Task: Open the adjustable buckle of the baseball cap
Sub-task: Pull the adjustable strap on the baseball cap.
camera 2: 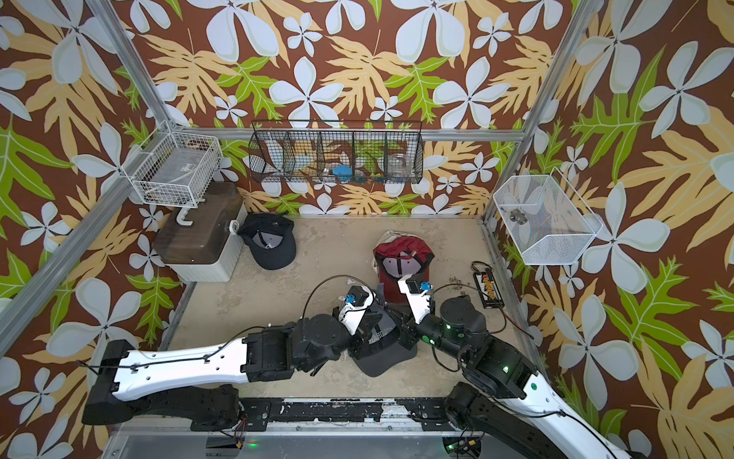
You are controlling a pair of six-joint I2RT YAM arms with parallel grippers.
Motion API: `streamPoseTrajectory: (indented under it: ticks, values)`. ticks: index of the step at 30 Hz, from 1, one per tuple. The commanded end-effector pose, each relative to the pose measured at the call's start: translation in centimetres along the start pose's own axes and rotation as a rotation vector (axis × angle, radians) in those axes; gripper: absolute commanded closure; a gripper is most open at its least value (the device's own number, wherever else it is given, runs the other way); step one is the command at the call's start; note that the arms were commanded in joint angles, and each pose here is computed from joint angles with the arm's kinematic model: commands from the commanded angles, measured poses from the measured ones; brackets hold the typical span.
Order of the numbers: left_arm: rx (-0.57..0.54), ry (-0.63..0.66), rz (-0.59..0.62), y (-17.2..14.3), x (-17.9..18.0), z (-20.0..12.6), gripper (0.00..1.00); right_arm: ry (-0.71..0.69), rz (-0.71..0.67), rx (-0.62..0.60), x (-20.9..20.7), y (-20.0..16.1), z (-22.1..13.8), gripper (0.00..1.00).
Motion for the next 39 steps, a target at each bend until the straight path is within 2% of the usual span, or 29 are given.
streamPoseTrajectory:
  ticks: [1, 20, 39]
  values:
    - [-0.001, 0.004, -0.01, 0.0, 0.2, -0.1, 1.0, 0.022, -0.004, -0.043, 0.4, 0.9, 0.0, 0.99]
    - [0.034, -0.006, -0.055, -2.4, 0.9, -0.5, 1.0, -0.058, 0.031, -0.122, -0.2, 2.7, -1.0, 1.0]
    - [0.019, 0.029, -0.101, -2.4, 2.0, -2.0, 1.0, -0.104, 0.064, -0.149, -0.7, 3.3, -0.8, 1.0]
Point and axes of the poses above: each gripper's point midway between its finger pads, its own z axis out along the fingers, its own x axis along the line the jaws close on, y = z × x, the point moved 6 cm from there along -z, back along the fingers, and after that the axes turned 1 degree about z, right-handed, at the moved point
